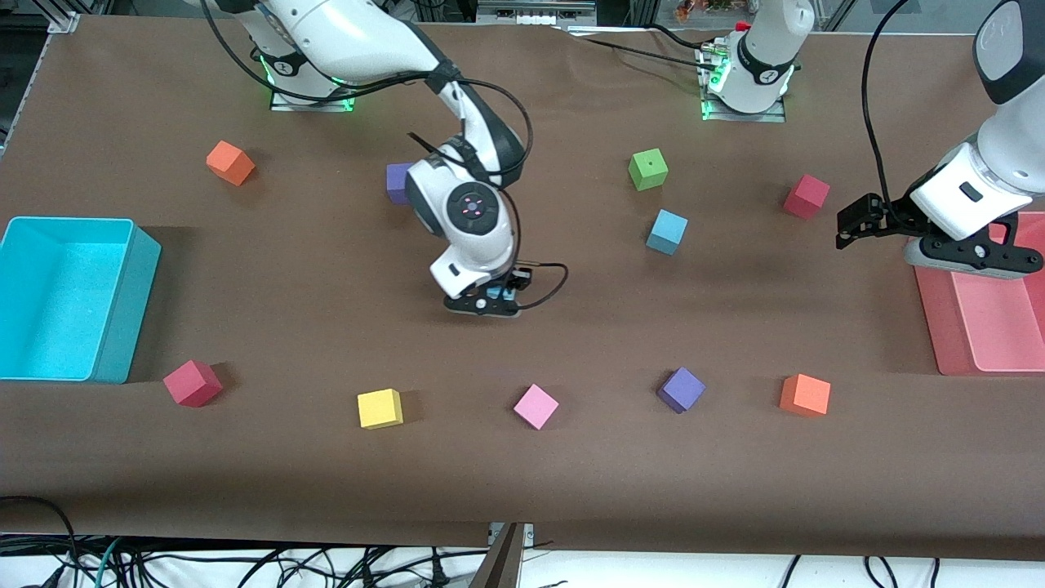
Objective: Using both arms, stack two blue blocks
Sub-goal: 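Carry the light blue cube to mid-table and release it with the right gripper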
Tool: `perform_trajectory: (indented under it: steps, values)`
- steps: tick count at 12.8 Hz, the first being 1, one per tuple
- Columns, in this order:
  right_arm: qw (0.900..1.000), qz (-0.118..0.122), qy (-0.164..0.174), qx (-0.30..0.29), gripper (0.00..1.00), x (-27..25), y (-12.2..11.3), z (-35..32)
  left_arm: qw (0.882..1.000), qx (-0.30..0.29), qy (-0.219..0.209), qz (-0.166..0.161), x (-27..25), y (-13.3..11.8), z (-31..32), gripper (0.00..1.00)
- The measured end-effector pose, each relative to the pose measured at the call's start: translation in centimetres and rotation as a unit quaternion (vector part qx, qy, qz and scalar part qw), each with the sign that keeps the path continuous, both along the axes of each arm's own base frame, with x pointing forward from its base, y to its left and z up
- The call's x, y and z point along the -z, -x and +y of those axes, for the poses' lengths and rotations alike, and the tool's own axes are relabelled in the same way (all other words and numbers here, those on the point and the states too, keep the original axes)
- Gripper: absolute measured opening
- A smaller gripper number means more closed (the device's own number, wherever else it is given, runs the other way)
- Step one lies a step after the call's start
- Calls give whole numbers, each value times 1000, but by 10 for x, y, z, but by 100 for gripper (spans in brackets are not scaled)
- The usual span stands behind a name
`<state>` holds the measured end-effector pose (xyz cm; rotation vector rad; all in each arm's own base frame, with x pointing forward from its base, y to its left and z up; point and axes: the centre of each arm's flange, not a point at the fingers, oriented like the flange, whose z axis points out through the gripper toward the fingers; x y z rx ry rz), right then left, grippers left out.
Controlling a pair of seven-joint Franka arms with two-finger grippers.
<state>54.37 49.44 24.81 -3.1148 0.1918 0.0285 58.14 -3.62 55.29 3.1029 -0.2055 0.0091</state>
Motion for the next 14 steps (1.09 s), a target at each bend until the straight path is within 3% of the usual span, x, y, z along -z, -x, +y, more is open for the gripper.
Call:
perform_trajectory:
  steps: [6, 7, 11, 14]
  values:
    - [1000, 5, 6, -11, 48, 23, 24, 33, 1000, 0, 0, 0, 0, 0, 0, 100]
    - [1000, 5, 8, -12, 54, 25, 25, 33, 1000, 0, 0, 0, 0, 0, 0, 100]
    - [999, -6, 4, -51, 99, 12, 16, 33, 1000, 0, 0, 0, 0, 0, 0, 100]
    - [985, -13, 3, -170, 100, -15, 4, 23, 1000, 0, 0, 0, 0, 0, 0, 100]
